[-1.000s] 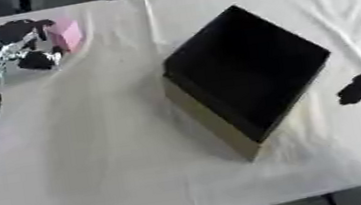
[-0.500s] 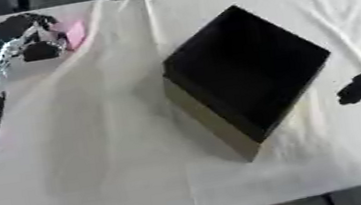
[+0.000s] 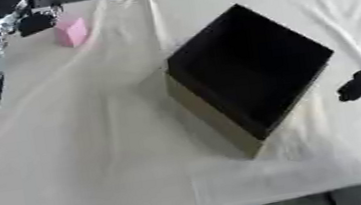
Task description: Pick up objects on the table and place them in the box.
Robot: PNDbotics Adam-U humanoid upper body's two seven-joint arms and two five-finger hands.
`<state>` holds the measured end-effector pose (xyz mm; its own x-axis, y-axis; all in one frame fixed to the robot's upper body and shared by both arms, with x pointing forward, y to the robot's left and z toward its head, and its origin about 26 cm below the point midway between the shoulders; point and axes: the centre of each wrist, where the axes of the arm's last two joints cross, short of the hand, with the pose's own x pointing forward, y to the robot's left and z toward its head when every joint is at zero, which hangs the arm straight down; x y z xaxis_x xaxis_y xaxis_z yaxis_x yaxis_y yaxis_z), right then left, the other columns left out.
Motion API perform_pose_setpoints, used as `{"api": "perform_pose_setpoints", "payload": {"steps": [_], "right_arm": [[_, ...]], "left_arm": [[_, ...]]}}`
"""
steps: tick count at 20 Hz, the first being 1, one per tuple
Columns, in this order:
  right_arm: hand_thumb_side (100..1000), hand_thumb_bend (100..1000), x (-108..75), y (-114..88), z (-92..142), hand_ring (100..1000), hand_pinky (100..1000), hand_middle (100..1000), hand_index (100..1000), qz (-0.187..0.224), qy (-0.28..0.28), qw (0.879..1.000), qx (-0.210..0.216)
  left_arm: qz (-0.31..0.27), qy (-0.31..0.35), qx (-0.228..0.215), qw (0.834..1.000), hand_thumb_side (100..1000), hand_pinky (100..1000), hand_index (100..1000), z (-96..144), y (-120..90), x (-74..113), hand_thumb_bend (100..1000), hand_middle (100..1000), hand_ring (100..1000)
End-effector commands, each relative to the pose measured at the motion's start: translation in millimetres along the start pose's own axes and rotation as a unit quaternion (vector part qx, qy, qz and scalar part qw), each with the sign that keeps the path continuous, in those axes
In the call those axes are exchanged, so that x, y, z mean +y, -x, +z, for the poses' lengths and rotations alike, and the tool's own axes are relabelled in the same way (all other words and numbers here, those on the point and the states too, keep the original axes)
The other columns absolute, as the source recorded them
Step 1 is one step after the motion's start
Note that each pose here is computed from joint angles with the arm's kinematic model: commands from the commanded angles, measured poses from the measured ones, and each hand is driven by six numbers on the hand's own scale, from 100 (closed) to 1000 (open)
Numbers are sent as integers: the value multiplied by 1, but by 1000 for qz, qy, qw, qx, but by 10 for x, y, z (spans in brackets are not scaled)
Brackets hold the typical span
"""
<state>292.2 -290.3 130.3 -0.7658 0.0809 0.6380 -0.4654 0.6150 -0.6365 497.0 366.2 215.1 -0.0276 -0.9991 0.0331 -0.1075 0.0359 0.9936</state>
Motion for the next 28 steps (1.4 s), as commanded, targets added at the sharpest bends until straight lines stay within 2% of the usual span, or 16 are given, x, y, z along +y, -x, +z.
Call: {"api": "perform_pose_setpoints", "payload": {"steps": [1, 10, 15, 17, 18, 19, 21, 24, 28], "right_arm": [[376, 100, -43, -37, -16, 664, 734, 596, 834, 50, -67, 995, -47], [375, 100, -55, -47, -34, 663, 733, 593, 833, 56, -69, 995, -52], [375, 100, -60, -50, -42, 662, 733, 592, 833, 59, -69, 995, -52], [375, 100, -60, -50, -44, 662, 733, 592, 833, 60, -69, 994, -52], [375, 100, -60, -50, -43, 662, 733, 592, 833, 60, -68, 994, -52], [375, 100, -61, -50, -41, 662, 733, 592, 833, 60, -68, 995, -52], [375, 100, -61, -50, -41, 662, 733, 592, 832, 60, -68, 995, -52], [375, 100, -58, -49, -40, 662, 733, 592, 832, 59, -68, 995, -52], [375, 100, -57, -46, -36, 662, 734, 592, 832, 59, -67, 995, -52]], "left_arm": [[-5, -27, 18, 999, 967, 691, 970, -3, 94, 235, 131, 800, 658], [-11, -22, 27, 999, 999, 690, 970, -2, 93, 189, 100, 800, 660], [-20, -17, 32, 999, 974, 687, 955, -1, 79, 141, 100, 790, 658], [-25, -10, 33, 999, 929, 685, 944, 1, 75, 109, 100, 776, 653], [-27, -6, 33, 999, 834, 682, 932, 2, 73, 94, 100, 754, 642], [-29, -1, 33, 999, 807, 680, 927, 4, 72, 78, 100, 745, 636], [-31, 7, 31, 999, 680, 671, 908, 6, 70, 58, 100, 705, 616], [-28, 18, 26, 999, 537, 662, 871, 8, 68, 40, 100, 655, 592], [-22, 28, 18, 999, 453, 652, 842, 9, 64, 39, 100, 618, 569]]}}
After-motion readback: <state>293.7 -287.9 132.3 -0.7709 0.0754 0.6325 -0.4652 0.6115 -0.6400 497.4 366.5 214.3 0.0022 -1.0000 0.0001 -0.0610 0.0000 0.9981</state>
